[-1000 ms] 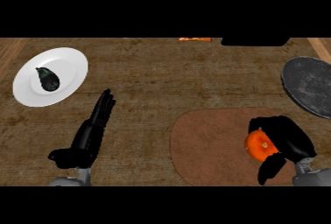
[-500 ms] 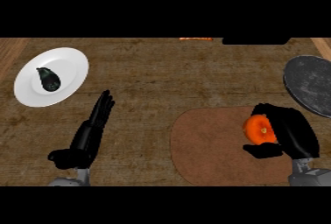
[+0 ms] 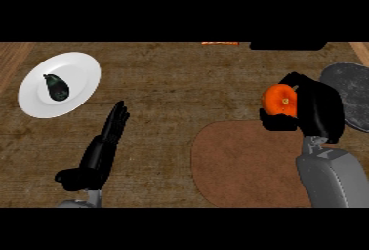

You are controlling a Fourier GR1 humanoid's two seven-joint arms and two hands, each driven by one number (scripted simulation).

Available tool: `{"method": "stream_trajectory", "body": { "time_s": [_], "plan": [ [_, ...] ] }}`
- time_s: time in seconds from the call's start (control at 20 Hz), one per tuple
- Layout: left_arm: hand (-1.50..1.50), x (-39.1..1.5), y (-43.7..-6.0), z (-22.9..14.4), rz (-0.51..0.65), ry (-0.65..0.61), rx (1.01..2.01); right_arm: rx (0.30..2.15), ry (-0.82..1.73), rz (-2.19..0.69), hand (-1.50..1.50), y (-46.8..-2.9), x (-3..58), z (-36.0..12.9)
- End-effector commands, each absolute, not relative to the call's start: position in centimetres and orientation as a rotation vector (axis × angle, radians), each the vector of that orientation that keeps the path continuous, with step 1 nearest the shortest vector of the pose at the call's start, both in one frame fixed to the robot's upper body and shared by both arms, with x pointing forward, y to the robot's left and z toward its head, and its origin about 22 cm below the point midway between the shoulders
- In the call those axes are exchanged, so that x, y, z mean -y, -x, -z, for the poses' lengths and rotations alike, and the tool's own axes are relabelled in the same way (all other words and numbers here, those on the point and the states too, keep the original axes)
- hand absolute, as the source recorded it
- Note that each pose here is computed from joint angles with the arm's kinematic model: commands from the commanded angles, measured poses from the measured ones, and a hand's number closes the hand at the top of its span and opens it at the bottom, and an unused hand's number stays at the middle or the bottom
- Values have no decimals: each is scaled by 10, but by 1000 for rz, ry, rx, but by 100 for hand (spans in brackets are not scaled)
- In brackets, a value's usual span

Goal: Pick the squash from the cutting board and place it in the pan

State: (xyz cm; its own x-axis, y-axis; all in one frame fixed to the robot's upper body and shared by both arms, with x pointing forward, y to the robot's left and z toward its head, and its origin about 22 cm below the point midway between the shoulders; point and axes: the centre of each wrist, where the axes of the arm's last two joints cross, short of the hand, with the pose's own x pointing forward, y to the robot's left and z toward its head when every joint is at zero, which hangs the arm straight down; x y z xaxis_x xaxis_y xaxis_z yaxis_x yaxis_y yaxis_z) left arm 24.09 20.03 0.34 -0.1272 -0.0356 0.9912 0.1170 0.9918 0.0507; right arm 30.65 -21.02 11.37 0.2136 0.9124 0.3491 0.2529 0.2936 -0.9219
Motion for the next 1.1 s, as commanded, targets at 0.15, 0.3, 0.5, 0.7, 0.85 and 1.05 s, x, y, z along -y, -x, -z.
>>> {"method": "stream_trajectory", "body": {
  "time_s": [0.15, 0.3, 0.5, 0.7, 0.85, 1.05],
  "plan": [
    [0, -206, -247, -4, 133, 72, 1700, 1321, 1225, -386, 150, -305, 210, -140],
    [0, -207, -242, -15, 114, 56, 1694, 1307, 1182, -276, 150, -313, 242, -134],
    [0, -207, -244, -15, 129, 62, 1705, 1318, 1230, -163, 150, -323, 296, -113],
    [0, -190, -243, -12, 131, 49, 1706, 1294, 1338, -169, 150, -341, 336, -96],
    [0, -196, -251, -16, 137, 86, 1702, 1284, 1464, -161, 150, -350, 358, -93],
    [0, -213, -253, -2, 134, 76, 1704, 1275, 1592, -142, 150, -351, 398, -90]
  ]
}}
